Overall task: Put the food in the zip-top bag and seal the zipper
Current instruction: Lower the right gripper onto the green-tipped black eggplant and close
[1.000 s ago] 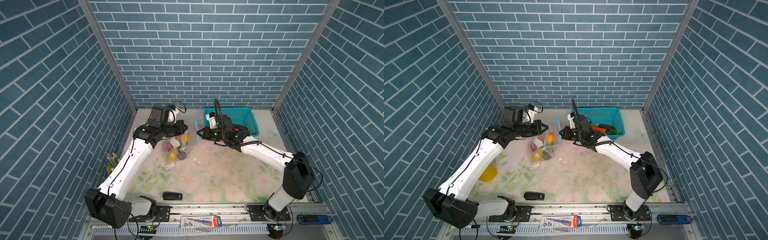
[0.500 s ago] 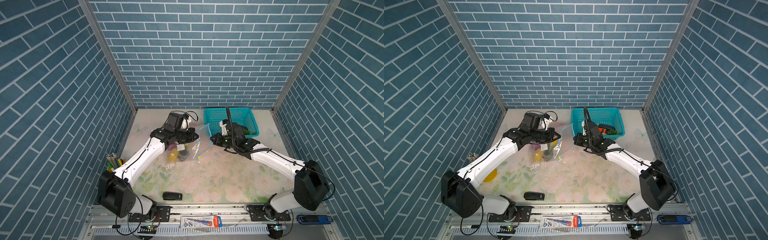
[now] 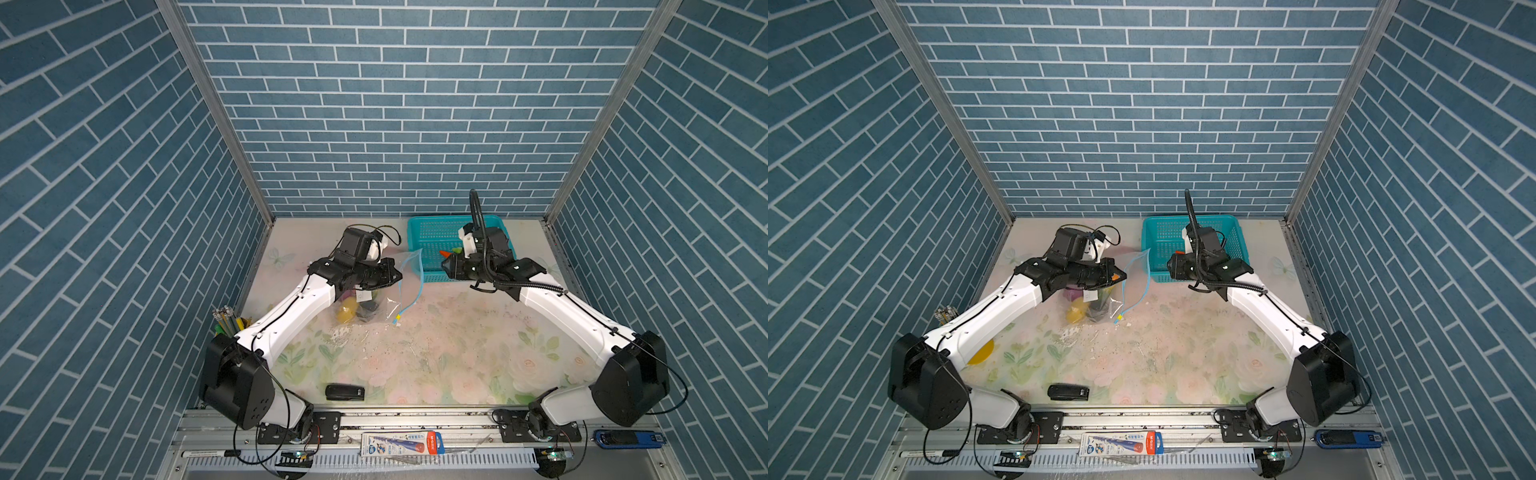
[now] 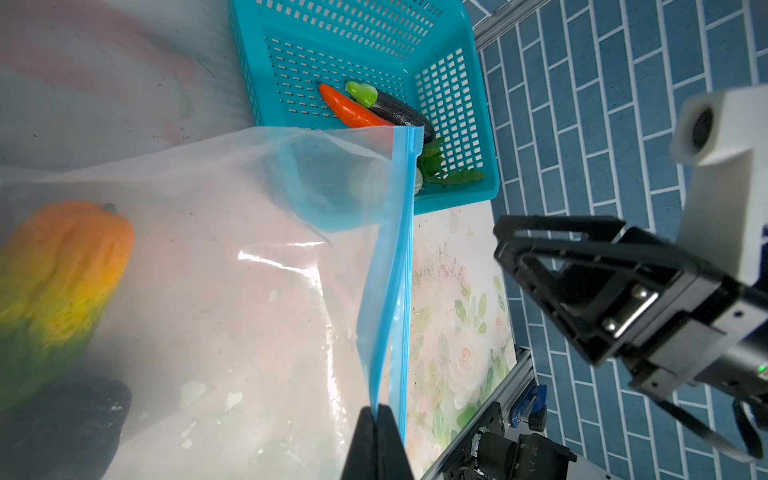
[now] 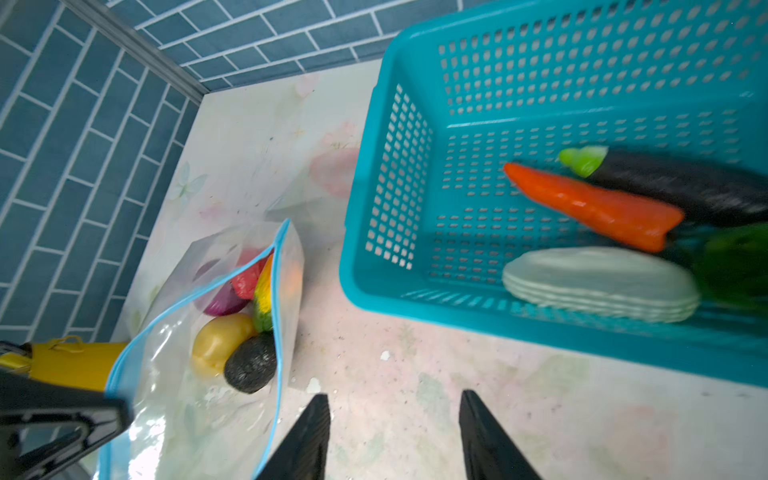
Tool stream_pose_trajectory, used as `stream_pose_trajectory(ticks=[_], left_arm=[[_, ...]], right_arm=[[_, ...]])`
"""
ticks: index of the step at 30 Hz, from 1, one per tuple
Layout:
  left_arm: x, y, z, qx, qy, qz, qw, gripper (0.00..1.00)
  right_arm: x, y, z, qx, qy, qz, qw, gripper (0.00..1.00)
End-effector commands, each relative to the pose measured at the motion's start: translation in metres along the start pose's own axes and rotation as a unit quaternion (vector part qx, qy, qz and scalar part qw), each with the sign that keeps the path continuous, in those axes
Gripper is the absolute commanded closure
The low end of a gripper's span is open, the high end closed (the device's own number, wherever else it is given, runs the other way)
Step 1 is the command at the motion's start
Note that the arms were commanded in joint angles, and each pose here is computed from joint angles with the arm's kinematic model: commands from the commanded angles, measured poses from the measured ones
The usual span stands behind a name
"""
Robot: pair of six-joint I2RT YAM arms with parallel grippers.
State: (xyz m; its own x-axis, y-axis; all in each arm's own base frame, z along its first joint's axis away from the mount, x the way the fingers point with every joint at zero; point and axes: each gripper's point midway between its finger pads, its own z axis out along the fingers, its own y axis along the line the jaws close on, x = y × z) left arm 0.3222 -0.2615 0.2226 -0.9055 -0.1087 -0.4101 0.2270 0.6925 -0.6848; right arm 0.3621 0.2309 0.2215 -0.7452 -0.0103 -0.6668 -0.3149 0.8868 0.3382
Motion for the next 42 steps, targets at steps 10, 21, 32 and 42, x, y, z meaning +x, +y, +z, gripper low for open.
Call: stream_pose_trajectory(ticks=[10,21,32,42], left_arm=[[-0.001,-0.005,0.003,0.009,0.006,0.007,1.000,1.00],[-0.005,-0.007,0.004,0.010,0.005,0.011,1.000,1.00],[-0.007,-0.006,0.005,0.002,0.006,0.012,1.000,1.00],[-0.010,-0.004,0.001,-0.007,0.002,0.010,1.000,1.00]], right_arm=[[-0.034,-0.112,0.034,0.140,0.121,-0.120,0.975,0.41],[-0.044,-0.173,0.093,0.196,0.173,-0.205,0.943,0.43],[-0.045,-0.194,0.142,0.206,0.207,-0.242,0.925,0.42],[-0.031,-0.202,0.169,0.193,0.236,-0.265,0.915,0.36]])
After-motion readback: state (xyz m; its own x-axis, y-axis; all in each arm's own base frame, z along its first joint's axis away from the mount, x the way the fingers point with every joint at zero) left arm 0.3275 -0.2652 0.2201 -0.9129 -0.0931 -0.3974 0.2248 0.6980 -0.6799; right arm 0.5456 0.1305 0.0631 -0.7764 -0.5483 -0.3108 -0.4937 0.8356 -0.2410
